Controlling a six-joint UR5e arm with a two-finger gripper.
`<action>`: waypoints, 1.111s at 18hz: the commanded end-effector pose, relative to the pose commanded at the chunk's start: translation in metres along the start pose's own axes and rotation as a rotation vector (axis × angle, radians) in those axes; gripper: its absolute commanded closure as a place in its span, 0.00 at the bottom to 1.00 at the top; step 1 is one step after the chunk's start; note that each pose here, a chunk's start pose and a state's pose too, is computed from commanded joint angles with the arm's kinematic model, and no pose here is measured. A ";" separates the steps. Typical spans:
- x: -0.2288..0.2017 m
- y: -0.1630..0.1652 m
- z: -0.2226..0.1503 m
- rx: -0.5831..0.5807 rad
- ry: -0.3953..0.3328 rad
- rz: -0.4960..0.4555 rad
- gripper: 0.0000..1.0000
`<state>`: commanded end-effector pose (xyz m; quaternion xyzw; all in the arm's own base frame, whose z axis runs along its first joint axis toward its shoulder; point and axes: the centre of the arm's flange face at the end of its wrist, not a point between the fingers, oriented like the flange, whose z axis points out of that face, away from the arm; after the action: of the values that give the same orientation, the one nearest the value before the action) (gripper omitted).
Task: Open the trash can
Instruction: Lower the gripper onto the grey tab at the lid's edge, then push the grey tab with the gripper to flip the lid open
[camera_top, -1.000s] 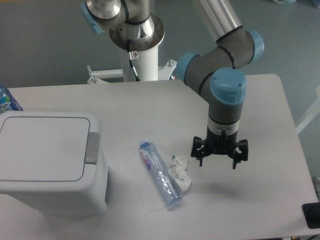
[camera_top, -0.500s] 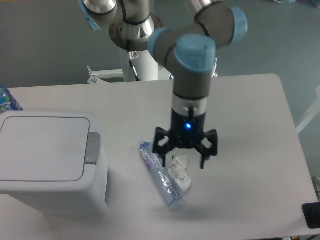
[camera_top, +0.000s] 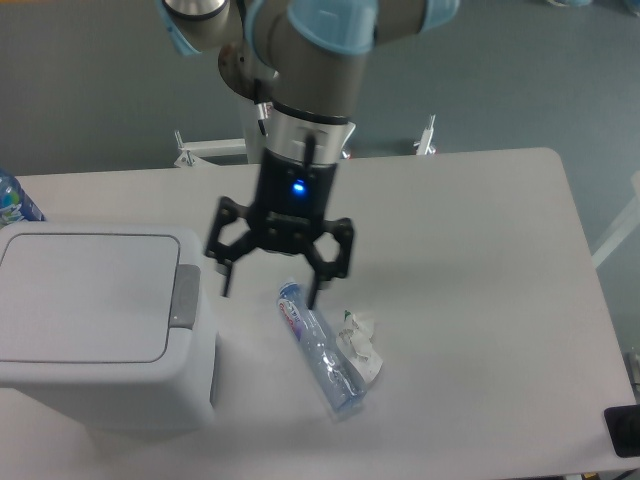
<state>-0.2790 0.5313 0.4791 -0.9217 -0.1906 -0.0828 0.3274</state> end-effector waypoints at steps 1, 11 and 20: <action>0.000 0.004 0.005 -0.011 0.000 -0.003 0.00; -0.012 -0.015 0.016 -0.004 -0.019 0.006 0.00; -0.013 -0.010 0.022 -0.017 -0.016 0.004 0.00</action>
<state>-0.2943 0.5487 0.4642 -0.9255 -0.1906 -0.0761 0.3183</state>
